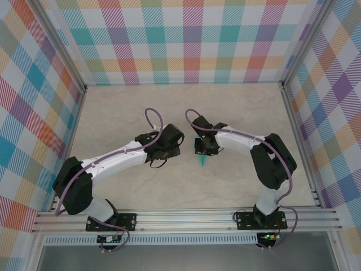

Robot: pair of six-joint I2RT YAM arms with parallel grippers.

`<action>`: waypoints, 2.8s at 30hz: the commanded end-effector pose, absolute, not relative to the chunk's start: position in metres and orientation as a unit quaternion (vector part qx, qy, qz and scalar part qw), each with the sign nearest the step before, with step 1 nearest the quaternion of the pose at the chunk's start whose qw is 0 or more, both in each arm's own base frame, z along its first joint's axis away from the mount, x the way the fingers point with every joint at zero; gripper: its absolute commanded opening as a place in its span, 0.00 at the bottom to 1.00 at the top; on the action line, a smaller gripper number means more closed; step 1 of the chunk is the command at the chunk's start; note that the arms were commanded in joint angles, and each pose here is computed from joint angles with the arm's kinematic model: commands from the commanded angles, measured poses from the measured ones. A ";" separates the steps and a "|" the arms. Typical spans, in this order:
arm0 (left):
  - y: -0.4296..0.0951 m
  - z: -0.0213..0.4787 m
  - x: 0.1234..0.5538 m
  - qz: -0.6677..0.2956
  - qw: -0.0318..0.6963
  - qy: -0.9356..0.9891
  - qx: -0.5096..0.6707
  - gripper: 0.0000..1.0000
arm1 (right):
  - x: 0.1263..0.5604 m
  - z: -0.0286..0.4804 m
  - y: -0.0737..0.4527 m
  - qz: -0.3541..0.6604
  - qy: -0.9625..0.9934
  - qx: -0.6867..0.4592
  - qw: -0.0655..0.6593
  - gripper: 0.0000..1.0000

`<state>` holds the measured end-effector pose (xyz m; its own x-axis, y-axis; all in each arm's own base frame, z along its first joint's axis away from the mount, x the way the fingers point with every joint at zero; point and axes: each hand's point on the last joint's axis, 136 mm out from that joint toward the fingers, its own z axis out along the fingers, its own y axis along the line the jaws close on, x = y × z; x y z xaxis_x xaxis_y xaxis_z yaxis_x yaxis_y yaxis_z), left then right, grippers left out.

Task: Fold a paper plane with a square sheet of paper (pick it up from the middle)
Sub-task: Move a paper plane to the center of the table.

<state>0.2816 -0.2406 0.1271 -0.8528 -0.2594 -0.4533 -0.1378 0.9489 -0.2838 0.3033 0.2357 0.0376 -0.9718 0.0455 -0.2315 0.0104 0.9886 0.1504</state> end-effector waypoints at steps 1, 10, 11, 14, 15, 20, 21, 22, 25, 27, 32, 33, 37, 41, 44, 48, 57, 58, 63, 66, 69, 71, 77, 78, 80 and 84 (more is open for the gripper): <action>-0.226 0.134 0.284 -0.115 0.264 0.950 -0.125 0.36 | 0.306 0.035 0.242 0.068 0.991 0.006 0.113 0.12; -0.222 0.125 0.284 -0.115 0.255 0.951 -0.131 0.36 | 0.298 0.007 0.237 0.048 0.995 0.002 0.087 0.16; -0.221 0.124 0.284 -0.115 0.253 0.951 -0.132 0.36 | 0.297 0.003 0.235 0.044 0.996 0.002 0.083 0.16; -0.221 0.122 0.284 -0.115 0.250 0.952 -0.132 0.36 | 0.293 -0.007 0.232 0.031 0.997 0.001 0.071 0.17; -0.221 0.121 0.284 -0.116 0.250 0.952 -0.132 0.36 | 0.292 -0.010 0.231 0.027 0.997 0.001 0.068 0.18; -0.223 0.119 0.284 -0.117 0.245 0.953 -0.132 0.36 | 0.289 -0.020 0.229 0.012 0.999 0.001 0.048 0.19; -0.222 0.119 0.285 -0.116 0.244 0.954 -0.132 0.36 | 0.289 -0.020 0.229 0.009 0.999 0.001 0.047 0.18; -0.223 0.119 0.284 -0.116 0.244 0.954 -0.131 0.36 | 0.290 -0.017 0.230 0.007 0.999 0.001 0.051 0.17; -0.222 0.119 0.284 -0.115 0.244 0.954 -0.132 0.36 | 0.297 0.000 0.235 0.010 0.997 -0.007 0.074 0.15; -0.221 0.120 0.284 -0.115 0.246 0.953 -0.133 0.36 | 0.304 0.011 0.239 0.015 0.996 -0.015 0.087 0.14; -0.218 0.122 0.284 -0.114 0.251 0.951 -0.136 0.36 | 0.313 0.021 0.247 0.019 0.994 -0.025 0.106 0.14; -0.217 0.122 0.284 -0.113 0.251 0.952 -0.135 0.36 | 0.314 0.020 0.248 0.019 0.994 -0.026 0.105 0.14; -0.217 0.122 0.284 -0.113 0.251 0.952 -0.136 0.36 | 0.311 0.003 0.248 0.011 0.996 -0.020 0.086 0.18; -0.216 0.121 0.284 -0.111 0.251 0.952 -0.136 0.35 | 0.302 -0.017 0.241 -0.009 0.998 -0.006 0.058 0.20; -0.215 0.120 0.284 -0.110 0.250 0.952 -0.136 0.35 | 0.296 -0.029 0.236 -0.020 0.999 0.003 0.042 0.23; -0.214 0.120 0.284 -0.109 0.249 0.953 -0.137 0.35 | 0.290 -0.039 0.236 -0.018 0.999 0.005 0.030 0.29; -0.214 0.121 0.284 -0.111 0.249 0.952 -0.138 0.35 | 0.291 -0.041 0.236 -0.018 0.999 -0.008 0.030 0.30; -0.214 0.121 0.284 -0.112 0.249 0.952 -0.137 0.35 | 0.292 -0.038 0.237 -0.018 0.999 -0.011 0.032 0.28; -0.213 0.123 0.283 -0.112 0.253 0.951 -0.137 0.35 | 0.303 -0.013 0.242 -0.011 0.998 -0.027 0.056 0.32; -0.212 0.124 0.284 -0.112 0.255 0.951 -0.137 0.35 | 0.310 0.014 0.247 0.006 0.996 -0.034 0.080 0.37; -0.211 0.125 0.284 -0.111 0.257 0.950 -0.137 0.35 | 0.315 0.038 0.250 0.017 0.994 -0.035 0.102 0.42; -0.211 0.127 0.284 -0.111 0.259 0.950 -0.137 0.36 | 0.317 0.053 0.250 0.023 0.993 -0.036 0.115 0.46; -0.207 0.129 0.285 -0.105 0.263 0.949 -0.135 0.36 | 0.316 0.095 0.244 0.041 0.986 -0.035 0.156 0.56; -0.208 0.129 0.285 -0.106 0.264 0.949 -0.134 0.36 | 0.316 0.103 0.243 0.044 0.985 -0.034 0.164 0.56; -0.206 0.130 0.285 -0.105 0.265 0.949 -0.136 0.36 | 0.316 0.121 0.238 0.049 0.981 -0.033 0.186 0.57; -0.203 0.133 0.286 -0.101 0.272 0.948 -0.133 0.37 | 0.318 0.162 0.214 0.036 0.965 -0.018 0.261 0.65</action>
